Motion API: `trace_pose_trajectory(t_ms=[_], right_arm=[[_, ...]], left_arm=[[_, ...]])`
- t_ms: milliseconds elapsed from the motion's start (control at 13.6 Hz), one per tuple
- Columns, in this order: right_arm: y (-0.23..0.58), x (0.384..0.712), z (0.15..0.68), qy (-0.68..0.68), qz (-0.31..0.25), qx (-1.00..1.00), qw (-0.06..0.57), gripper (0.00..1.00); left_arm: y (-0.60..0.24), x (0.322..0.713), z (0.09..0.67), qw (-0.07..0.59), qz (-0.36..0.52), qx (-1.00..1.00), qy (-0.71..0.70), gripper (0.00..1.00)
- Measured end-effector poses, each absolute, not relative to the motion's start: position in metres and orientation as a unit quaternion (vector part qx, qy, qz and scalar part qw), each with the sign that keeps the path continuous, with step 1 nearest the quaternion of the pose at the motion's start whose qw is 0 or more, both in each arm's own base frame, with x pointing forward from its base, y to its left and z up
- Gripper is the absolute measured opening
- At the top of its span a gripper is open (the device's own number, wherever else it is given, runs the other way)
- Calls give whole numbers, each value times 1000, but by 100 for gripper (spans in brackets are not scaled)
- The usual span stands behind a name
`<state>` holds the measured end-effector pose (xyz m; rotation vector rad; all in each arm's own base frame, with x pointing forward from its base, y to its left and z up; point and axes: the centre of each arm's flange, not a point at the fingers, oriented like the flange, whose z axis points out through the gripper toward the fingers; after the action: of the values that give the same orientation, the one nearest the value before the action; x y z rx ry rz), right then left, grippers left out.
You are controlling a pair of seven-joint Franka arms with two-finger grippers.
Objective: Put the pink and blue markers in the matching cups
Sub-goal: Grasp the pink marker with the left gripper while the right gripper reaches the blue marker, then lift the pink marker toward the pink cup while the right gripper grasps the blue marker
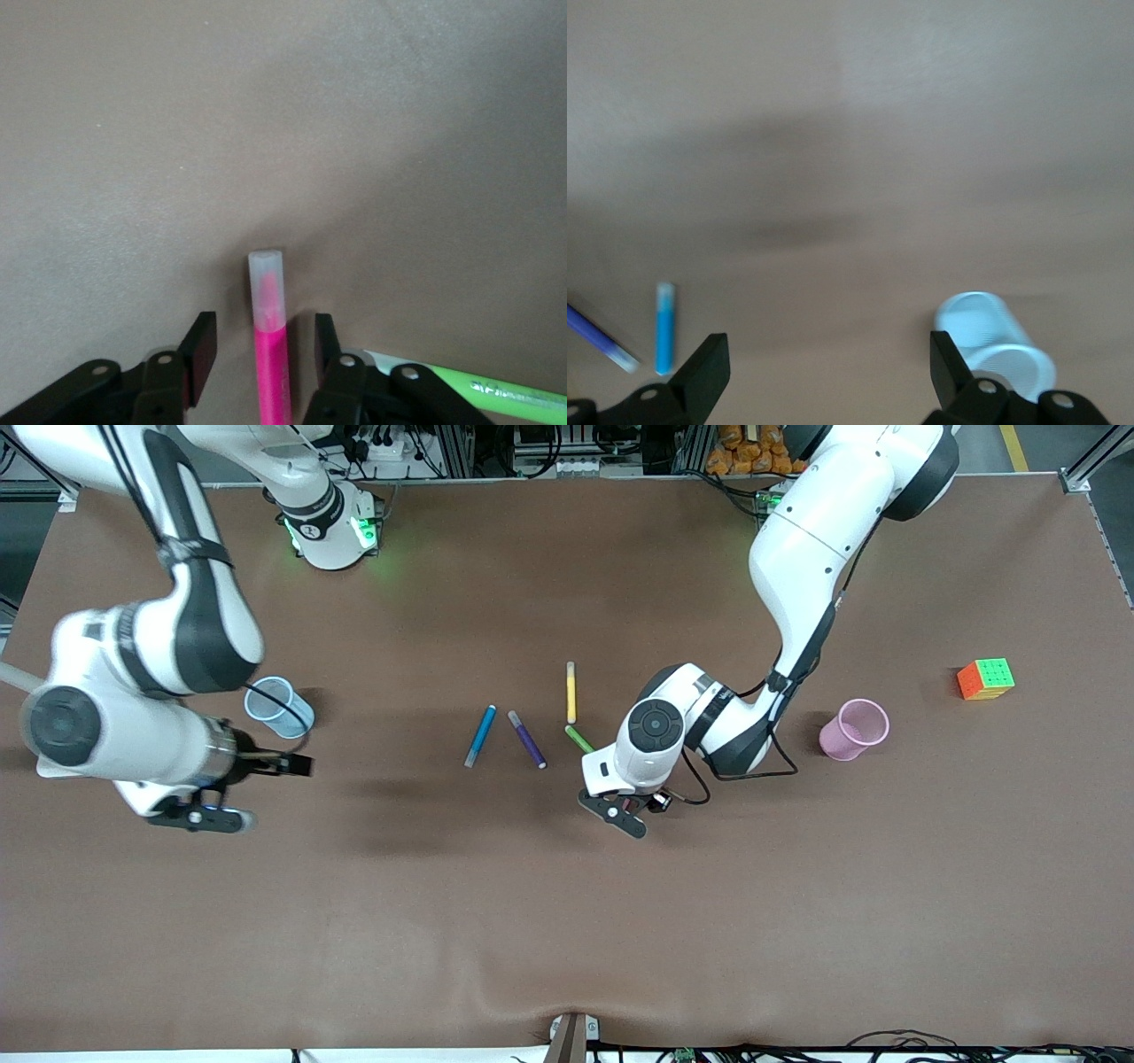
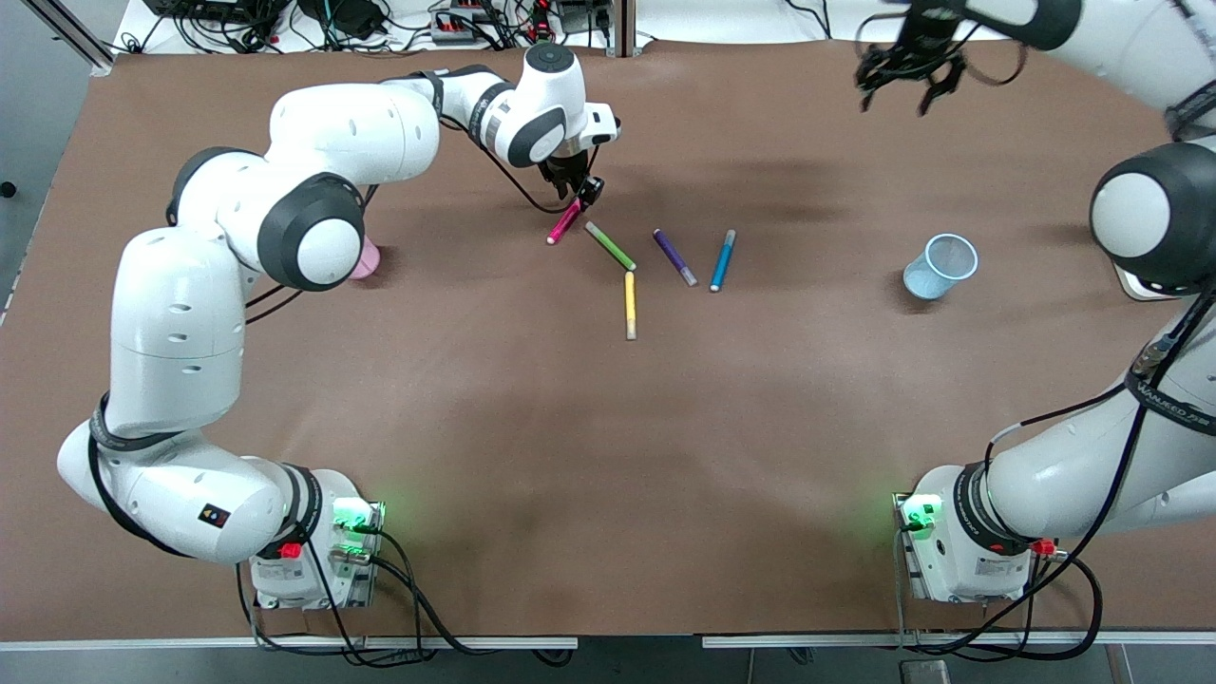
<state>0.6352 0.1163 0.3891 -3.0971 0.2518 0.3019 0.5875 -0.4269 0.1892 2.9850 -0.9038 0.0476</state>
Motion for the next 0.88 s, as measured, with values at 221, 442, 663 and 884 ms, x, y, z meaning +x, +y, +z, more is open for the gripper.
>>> trace_pose_trajectory(t_ms=[221, 442, 663, 884], right_arm=[[175, 623, 349, 98, 90, -991, 4, 94], [219, 611, 311, 109, 76, -991, 3, 89], [273, 589, 263, 110, 76, -991, -5, 92], [308, 569, 213, 120, 76, -990, -13, 88]], left_arm=[[-430, 586, 186, 11, 20, 956, -294, 48], [-430, 586, 182, 9, 24, 955, -297, 45], [-430, 586, 178, 9, 23, 954, -297, 32], [-429, 588, 179, 9, 25, 955, -297, 18]])
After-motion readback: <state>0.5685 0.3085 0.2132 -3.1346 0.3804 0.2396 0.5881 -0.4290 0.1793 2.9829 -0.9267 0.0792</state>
